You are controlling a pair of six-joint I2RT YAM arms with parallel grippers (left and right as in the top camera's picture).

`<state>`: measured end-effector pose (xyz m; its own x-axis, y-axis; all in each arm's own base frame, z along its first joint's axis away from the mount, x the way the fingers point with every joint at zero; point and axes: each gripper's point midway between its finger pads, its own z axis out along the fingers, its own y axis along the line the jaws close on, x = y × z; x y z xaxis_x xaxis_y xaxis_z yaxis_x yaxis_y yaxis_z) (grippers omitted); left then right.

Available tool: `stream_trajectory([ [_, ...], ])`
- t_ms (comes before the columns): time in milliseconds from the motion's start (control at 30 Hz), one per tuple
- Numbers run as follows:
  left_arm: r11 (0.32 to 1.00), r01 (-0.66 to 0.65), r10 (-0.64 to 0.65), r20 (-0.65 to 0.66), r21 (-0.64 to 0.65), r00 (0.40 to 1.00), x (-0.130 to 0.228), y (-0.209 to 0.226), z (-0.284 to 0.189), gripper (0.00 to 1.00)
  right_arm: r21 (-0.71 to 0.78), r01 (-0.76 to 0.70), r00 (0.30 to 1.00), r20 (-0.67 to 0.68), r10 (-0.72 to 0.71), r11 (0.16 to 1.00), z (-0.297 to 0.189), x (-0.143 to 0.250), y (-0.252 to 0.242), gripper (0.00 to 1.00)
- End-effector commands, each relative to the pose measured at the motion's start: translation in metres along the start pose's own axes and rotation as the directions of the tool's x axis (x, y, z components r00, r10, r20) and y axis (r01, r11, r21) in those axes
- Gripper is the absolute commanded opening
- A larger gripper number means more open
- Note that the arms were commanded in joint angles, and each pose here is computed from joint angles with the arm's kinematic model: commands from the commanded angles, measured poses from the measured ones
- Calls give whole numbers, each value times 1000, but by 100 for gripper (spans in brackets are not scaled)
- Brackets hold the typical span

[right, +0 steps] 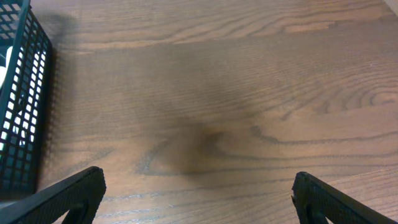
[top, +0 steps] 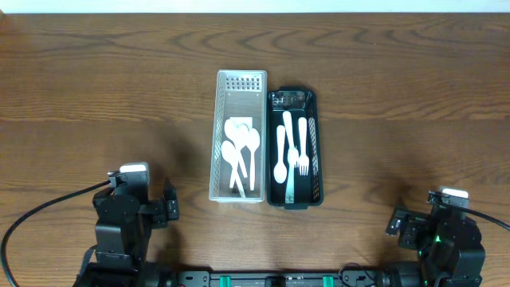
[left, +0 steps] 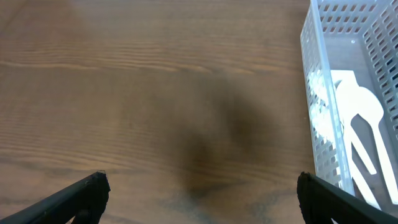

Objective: Pack container

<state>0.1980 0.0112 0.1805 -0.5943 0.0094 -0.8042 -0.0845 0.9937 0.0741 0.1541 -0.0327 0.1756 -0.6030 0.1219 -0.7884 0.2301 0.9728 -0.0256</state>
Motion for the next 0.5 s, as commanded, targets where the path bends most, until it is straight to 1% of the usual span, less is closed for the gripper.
stream_trajectory([
  [0, 1000, 10, -10, -11, 4, 1000, 2, -1, 2, 98, 3, 0, 1000, -1, 0, 1000, 1, 1, 0, 99],
  [100, 1000, 10, -10, -11, 4, 1000, 2, -1, 2, 98, 1, -2, 1000, 7, 2, 1000, 0, 1, 0, 99],
  [200, 1000, 10, -10, -11, 4, 1000, 2, -1, 2, 98, -29, -17, 997, 70, 19, 999, -9, -4, 1, 99],
  [333, 1000, 10, -10, -11, 4, 1000, 2, -1, 2, 98, -103, -44, 968, 242, 68, 994, -23, -20, 7, 99],
  [400, 1000, 10, -10, -11, 4, 1000, 2, -1, 2, 98, -127, -36, 955, 289, 71, 991, -12, -29, 15, 99],
  [467, 1000, 10, -10, -11, 4, 1000, 2, -1, 2, 98, -164, 26, 926, 376, 38, 986, 1, -46, 29, 99],
])
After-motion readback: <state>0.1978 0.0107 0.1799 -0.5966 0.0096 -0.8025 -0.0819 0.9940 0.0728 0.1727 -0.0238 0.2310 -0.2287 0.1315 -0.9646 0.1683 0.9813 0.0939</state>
